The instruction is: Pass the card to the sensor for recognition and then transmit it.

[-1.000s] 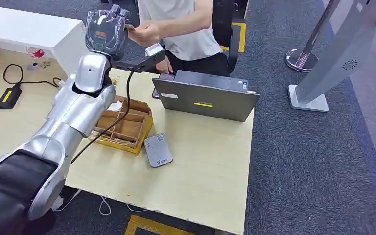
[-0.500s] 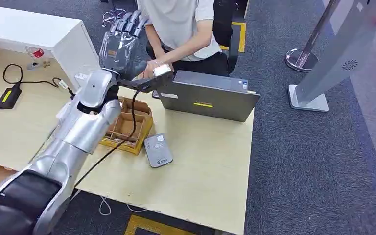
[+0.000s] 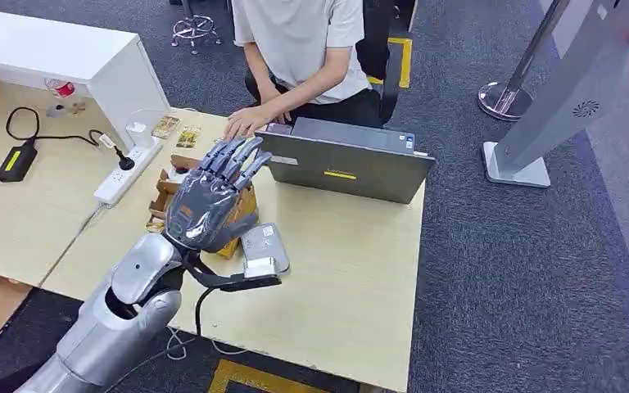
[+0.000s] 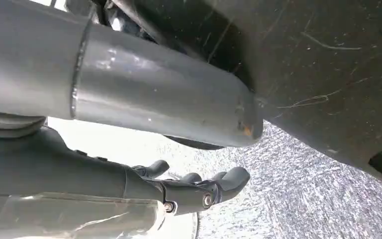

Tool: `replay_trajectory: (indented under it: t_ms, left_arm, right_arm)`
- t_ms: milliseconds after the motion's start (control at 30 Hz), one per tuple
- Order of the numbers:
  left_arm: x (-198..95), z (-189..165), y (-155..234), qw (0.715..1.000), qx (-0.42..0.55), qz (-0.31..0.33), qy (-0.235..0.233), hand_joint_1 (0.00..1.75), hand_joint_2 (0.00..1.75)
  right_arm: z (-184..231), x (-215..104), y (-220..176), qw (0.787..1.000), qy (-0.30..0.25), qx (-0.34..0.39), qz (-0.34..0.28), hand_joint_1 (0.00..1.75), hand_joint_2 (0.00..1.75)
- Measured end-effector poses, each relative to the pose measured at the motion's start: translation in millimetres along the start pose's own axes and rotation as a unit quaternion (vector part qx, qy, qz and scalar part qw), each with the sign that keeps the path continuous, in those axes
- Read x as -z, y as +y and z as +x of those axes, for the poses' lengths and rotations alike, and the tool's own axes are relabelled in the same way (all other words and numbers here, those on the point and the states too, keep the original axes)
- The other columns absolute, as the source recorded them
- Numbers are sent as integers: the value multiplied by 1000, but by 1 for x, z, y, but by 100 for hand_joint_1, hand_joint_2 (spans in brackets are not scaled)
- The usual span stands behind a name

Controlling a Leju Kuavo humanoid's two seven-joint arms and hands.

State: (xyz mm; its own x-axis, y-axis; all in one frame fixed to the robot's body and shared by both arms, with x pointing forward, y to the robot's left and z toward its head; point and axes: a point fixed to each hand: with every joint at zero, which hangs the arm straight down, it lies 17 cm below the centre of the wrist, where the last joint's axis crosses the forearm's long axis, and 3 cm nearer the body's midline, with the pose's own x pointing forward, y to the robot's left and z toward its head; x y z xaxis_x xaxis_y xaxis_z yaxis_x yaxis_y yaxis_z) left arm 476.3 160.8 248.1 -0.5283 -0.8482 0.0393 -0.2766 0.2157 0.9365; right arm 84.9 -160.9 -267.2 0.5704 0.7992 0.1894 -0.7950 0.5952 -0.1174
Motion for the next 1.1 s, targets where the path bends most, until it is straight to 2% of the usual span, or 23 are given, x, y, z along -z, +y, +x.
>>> replay_trajectory:
  t_ms: [200, 300, 567, 767, 1100]
  left_arm:
    - [-5, -46, -57, 991, 49, -118, 45, 0, 175]
    - [-7, -63, -78, 985, 60, -153, 59, 0, 175]
    - [-24, -63, -119, 973, 50, -218, 52, 0, 175]
    - [-42, -53, -138, 968, 37, -248, 32, 0, 175]
    - [-85, -29, -127, 976, 31, -215, 11, 0, 175]
  right_arm:
    - [0, 0, 1, 1000, 0, -7, 5, 0, 0]
    - [0, 0, 1, 1000, -1, -8, 7, 0, 0]
    - [-1, 0, -1, 1000, 4, -3, 2, 0, 0]
    - [-4, 0, -3, 1000, 11, 12, -6, 0, 0]
    - [-10, 1, -2, 999, 19, 41, -13, 0, 0]
